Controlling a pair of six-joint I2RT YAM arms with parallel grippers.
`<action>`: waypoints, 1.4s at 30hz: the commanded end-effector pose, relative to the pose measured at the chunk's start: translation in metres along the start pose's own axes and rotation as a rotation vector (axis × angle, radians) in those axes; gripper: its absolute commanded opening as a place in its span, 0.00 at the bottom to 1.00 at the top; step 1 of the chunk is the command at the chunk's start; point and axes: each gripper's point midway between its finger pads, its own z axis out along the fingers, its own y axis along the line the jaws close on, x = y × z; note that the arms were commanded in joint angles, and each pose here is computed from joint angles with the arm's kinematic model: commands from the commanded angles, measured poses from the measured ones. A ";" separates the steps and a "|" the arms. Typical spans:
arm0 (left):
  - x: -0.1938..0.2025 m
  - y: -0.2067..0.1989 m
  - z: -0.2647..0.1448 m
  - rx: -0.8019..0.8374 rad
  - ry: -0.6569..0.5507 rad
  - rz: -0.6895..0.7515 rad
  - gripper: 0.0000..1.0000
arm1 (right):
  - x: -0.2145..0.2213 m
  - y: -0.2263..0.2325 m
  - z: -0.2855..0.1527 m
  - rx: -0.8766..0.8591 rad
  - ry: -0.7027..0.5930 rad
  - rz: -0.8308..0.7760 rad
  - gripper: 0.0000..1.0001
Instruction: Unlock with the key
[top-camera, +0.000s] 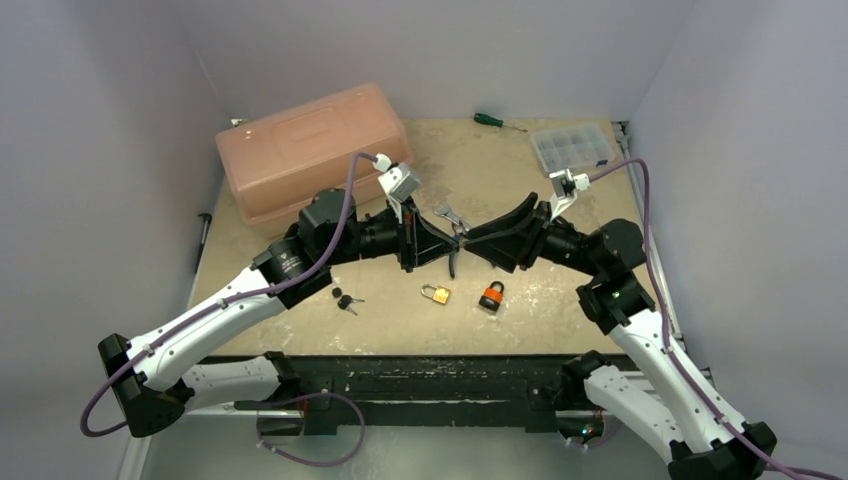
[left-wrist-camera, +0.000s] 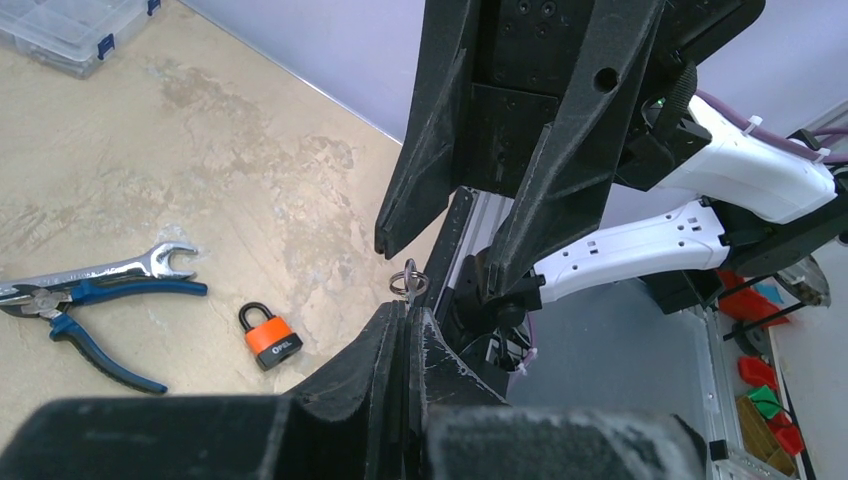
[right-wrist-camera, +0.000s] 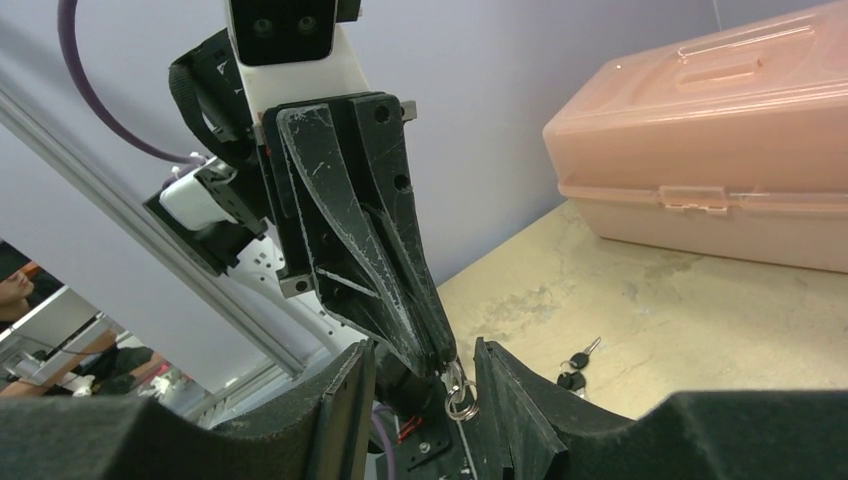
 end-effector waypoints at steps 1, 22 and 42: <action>-0.023 -0.017 -0.004 0.057 -0.069 0.023 0.00 | -0.002 0.014 -0.002 -0.054 0.010 -0.039 0.47; -0.024 -0.019 -0.005 0.063 -0.075 0.021 0.00 | 0.009 0.008 -0.002 -0.054 0.040 -0.016 0.50; -0.021 -0.014 -0.003 0.047 -0.057 0.031 0.00 | 0.013 0.011 -0.004 -0.073 0.059 -0.023 0.02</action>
